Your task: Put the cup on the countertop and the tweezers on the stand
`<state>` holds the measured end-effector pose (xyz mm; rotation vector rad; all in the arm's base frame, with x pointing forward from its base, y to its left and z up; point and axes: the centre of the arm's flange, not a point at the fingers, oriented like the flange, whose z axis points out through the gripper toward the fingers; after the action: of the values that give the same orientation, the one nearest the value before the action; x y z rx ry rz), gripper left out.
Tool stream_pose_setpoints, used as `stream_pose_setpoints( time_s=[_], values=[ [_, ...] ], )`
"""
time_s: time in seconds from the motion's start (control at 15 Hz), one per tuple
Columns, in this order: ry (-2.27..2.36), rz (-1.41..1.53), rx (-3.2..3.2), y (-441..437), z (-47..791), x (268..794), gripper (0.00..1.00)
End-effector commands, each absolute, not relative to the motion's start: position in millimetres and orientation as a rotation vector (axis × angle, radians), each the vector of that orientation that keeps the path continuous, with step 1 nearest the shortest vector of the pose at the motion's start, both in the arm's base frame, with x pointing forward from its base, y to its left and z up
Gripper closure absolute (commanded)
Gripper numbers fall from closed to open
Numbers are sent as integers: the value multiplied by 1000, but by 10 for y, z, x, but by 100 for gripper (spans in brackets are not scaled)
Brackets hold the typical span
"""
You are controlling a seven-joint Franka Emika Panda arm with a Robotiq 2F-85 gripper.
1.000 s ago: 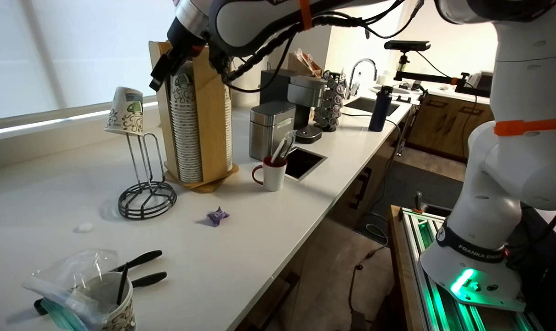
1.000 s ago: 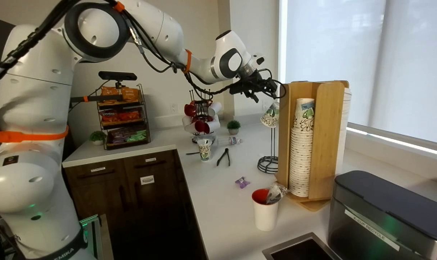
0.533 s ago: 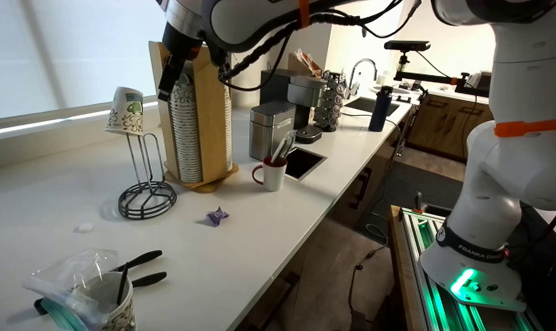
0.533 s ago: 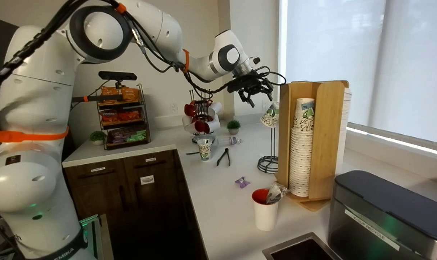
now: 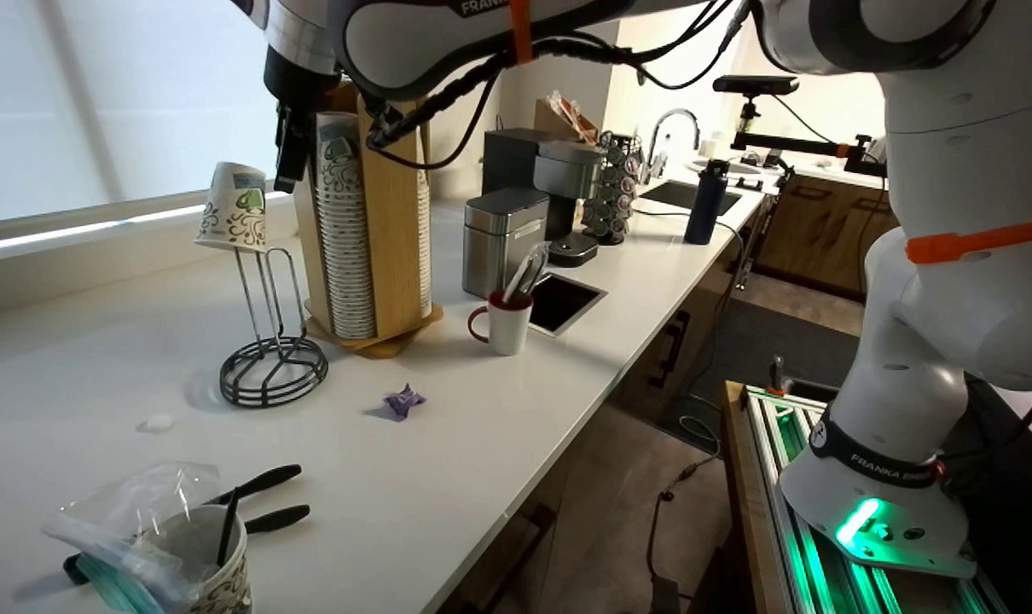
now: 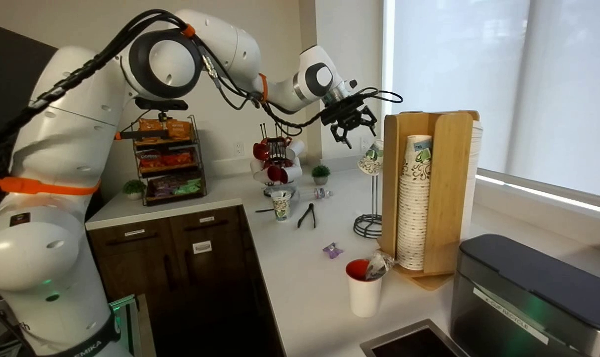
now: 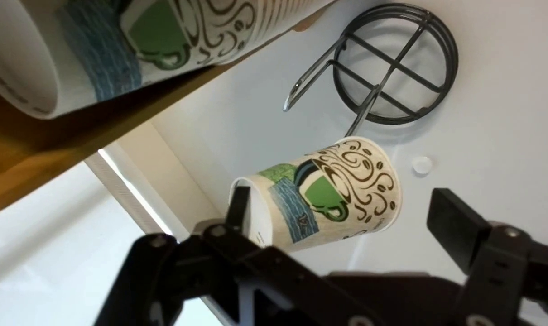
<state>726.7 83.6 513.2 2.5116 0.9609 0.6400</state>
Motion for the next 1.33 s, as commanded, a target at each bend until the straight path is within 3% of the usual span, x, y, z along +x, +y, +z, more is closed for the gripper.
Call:
stream_pose_setpoints(
  time_s=[0.0, 0.47, 0.53, 0.6, 0.73, 0.8, 0.87, 1.27],
  values=[
    [998, 678, 2487, 796, 5124, 7285, 0],
    [1199, 647, 2360, 735, 5117, 7677, 0],
    [1210, 649, 2364, 728, 5086, 7723, 4],
    [1217, 641, 2370, 722, 5045, 7765, 16],
    [1223, 647, 2382, 722, 4968, 7829, 19],
    [1224, 648, 2386, 712, 4939, 7862, 28],
    [1223, 656, 2392, 707, 4920, 7895, 45],
    [1208, 720, 2383, 739, 5136, 7944, 92]
  ],
)
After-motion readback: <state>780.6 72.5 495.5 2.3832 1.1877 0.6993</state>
